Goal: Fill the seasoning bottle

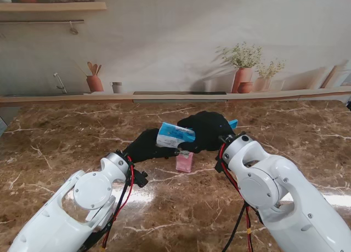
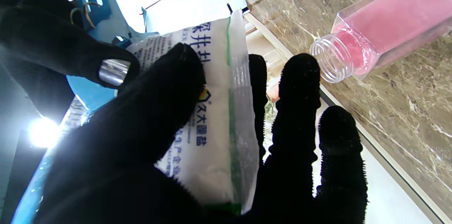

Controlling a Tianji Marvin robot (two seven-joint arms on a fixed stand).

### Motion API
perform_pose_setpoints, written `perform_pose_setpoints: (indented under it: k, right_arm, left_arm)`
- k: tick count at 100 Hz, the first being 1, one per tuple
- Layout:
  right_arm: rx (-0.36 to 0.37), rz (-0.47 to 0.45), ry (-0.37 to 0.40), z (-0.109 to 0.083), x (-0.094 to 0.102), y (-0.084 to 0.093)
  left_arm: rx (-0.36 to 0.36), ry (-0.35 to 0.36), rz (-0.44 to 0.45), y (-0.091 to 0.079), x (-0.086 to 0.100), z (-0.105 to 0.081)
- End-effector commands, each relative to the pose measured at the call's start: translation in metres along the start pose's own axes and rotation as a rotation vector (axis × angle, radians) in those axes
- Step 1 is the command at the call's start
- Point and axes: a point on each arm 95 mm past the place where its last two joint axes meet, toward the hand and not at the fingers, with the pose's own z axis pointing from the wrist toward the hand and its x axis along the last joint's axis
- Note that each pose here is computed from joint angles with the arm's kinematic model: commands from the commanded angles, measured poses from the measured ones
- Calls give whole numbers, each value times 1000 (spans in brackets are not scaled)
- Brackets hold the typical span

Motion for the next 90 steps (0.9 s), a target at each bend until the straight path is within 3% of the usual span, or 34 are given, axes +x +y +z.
perform_pose_setpoints:
  k: [1,34,57,90]
  right_arm:
    - [15,5,5,-1,2,-2]
    - [-5,-101,-3,-10,-8,0]
    - [39,-210,-34,-20,-20,3]
    - [149,-242,-119,-22,-40,5]
  left_arm:
    - [-2,9,-28,3,1,1]
    - [33,27,-41,3,-4,3]
    - [52,53,-7,2,-7,2]
    - [69,96,6,-2,-8,-3]
